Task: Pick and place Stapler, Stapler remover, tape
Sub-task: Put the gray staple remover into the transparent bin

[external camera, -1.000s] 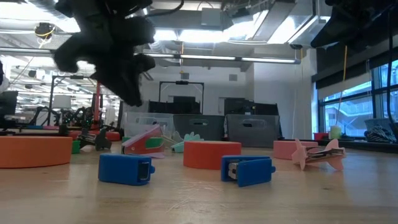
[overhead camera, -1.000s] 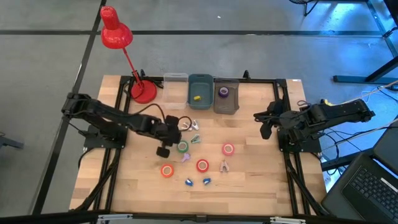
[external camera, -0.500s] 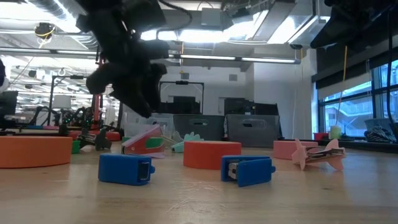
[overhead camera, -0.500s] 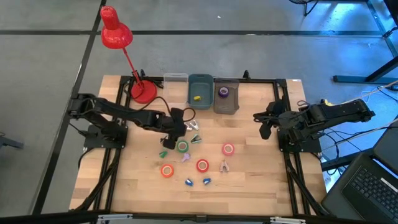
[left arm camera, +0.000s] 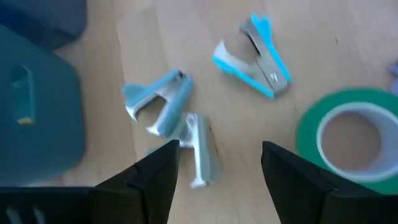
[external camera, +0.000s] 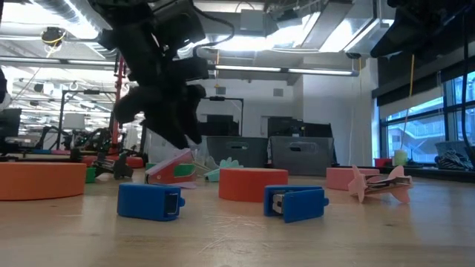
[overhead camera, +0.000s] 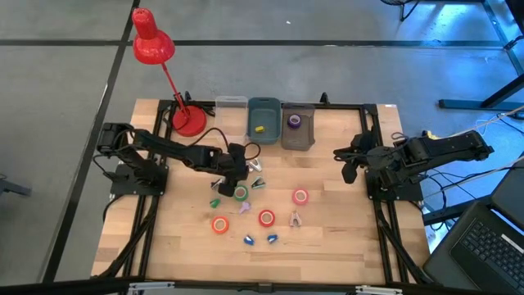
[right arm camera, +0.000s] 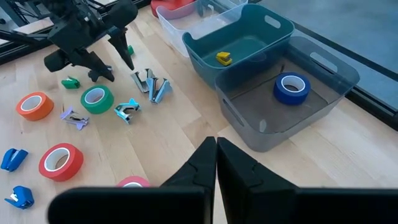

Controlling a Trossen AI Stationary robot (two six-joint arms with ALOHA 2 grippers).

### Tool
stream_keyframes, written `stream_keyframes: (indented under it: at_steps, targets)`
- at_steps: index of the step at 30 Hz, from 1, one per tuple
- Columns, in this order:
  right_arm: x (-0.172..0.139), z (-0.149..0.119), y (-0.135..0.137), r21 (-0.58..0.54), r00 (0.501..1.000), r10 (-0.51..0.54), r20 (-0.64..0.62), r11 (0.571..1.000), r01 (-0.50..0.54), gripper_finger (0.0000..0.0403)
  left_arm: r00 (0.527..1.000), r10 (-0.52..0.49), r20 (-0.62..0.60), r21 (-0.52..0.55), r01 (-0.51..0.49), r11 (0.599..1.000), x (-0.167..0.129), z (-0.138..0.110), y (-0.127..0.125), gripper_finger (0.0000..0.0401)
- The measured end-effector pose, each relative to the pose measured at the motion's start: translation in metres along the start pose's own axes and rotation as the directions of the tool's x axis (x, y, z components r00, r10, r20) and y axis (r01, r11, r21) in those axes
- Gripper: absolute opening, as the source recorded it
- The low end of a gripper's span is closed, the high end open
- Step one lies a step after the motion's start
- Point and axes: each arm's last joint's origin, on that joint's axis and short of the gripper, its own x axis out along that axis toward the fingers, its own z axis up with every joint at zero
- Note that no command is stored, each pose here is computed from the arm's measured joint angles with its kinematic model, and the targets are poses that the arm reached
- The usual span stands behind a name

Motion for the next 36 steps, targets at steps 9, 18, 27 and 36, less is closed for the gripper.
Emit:
stream_keyframes:
  at_steps: [9, 18, 27, 36]
  targets:
    - [0.0, 0.0, 0.0, -0.001, 1.0, 0.0, 0.0, 1.0, 0.0, 0.0017, 0.997, -0.038, -0.073, 0.012, 0.039, 0.999, 0.027, -0.007, -0.008, 0.0214]
    - [0.0, 0.0, 0.0, 0.0, 1.0, 0.0, 0.0, 1.0, 0.0, 0.0016, 0.99, 0.061, -0.129, 0.022, -0.058, 0.998, 0.036, -0.011, -0.008, 0.0212]
    - [0.0, 0.0, 0.0, 0.0, 1.0, 0.0, 0.0, 1.0, 0.0, 0.0016, 0.981, 0.098, -0.167, -0.015, -0.102, 0.995, 0.034, -0.013, -0.007, 0.0211]
    - [0.0, 0.0, 0.0, 0.0, 1.0, 0.0, 0.0, 1.0, 0.0, 0.0016, 0.964, 0.131, -0.233, -0.016, -0.138, 0.99, 0.031, -0.014, -0.003, 0.0208]
